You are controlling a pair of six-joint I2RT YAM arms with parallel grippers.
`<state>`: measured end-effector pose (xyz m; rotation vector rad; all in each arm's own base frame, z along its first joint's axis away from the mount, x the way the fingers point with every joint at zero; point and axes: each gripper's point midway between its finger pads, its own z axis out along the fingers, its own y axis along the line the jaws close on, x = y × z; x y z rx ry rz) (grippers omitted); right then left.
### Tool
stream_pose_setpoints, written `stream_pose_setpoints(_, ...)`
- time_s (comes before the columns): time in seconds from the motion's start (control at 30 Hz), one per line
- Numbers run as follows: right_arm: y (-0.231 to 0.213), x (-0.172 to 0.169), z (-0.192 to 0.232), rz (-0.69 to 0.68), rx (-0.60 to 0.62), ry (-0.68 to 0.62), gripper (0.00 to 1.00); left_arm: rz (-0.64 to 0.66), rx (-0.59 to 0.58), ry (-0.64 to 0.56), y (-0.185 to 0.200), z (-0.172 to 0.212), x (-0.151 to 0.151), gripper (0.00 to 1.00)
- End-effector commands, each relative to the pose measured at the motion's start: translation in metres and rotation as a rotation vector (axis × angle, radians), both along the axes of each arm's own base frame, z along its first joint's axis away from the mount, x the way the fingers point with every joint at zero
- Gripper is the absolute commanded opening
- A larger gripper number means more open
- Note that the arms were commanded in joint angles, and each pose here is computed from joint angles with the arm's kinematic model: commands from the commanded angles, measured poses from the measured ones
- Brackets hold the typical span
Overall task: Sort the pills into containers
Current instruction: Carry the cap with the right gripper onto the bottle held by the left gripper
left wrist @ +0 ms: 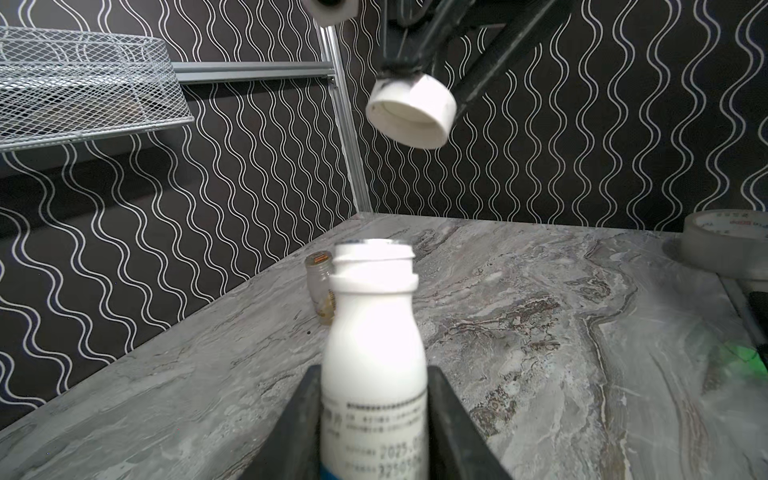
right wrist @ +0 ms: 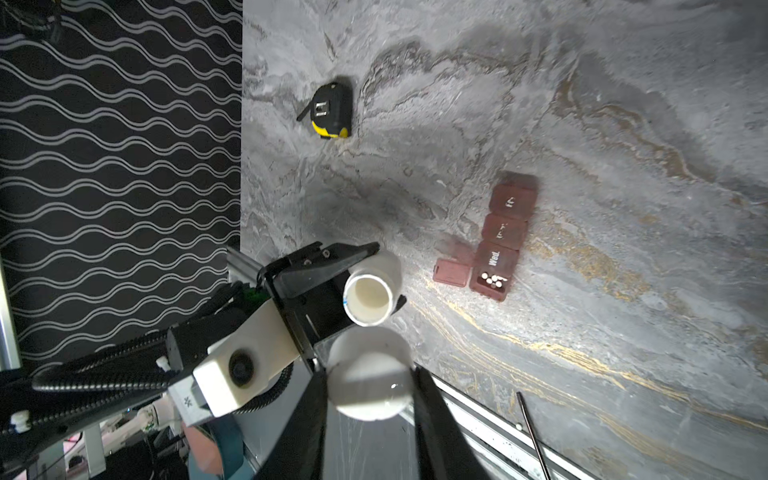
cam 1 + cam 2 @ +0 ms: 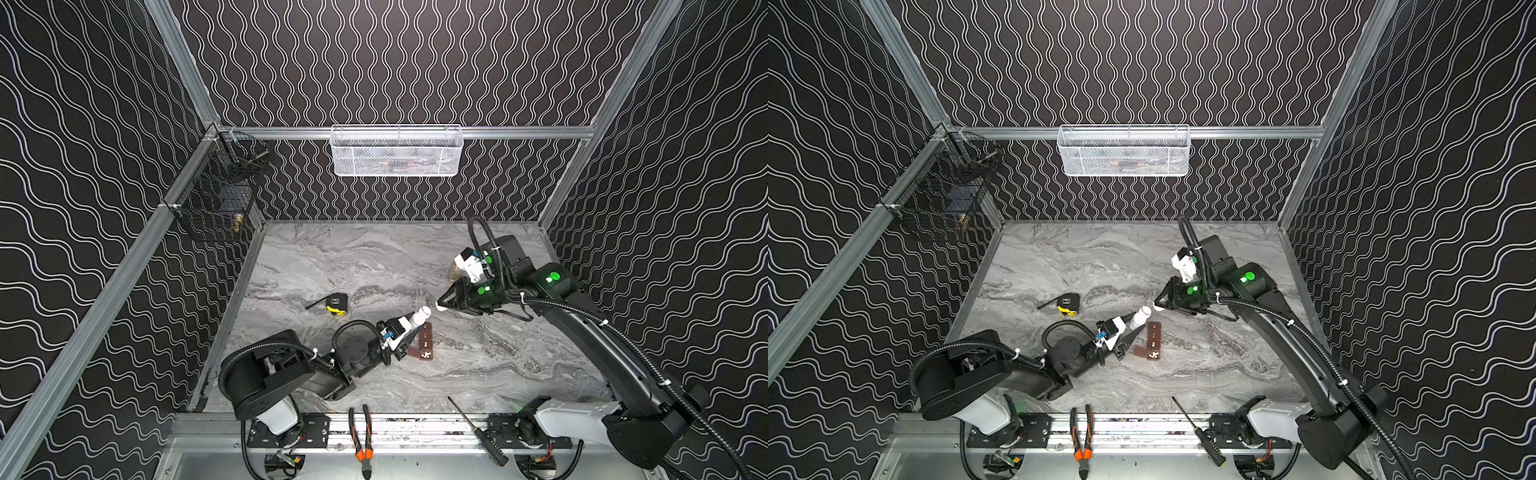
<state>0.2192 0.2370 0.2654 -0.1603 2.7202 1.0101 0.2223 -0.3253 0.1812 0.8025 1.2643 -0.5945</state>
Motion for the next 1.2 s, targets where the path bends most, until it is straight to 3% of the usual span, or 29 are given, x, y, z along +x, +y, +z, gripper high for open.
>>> stream_pose_setpoints(0.0,0.006,-0.006,-0.004,0.051,-0.025,0.007,0.31,-0.023,-0.030,-0.056,-0.002,0.014,-0.003,0.00)
stream_pose_setpoints(0.43,0.004,-0.004,-0.021,0.085,-0.111,0.043,0.31,-0.048,-0.036,-0.053,0.002,0.016,-0.011,0.00)
stream_pose_setpoints(1.17,0.017,-0.016,-0.026,0.163,-0.069,0.094,0.31,-0.076,-0.034,-0.057,-0.003,0.015,-0.016,0.00)
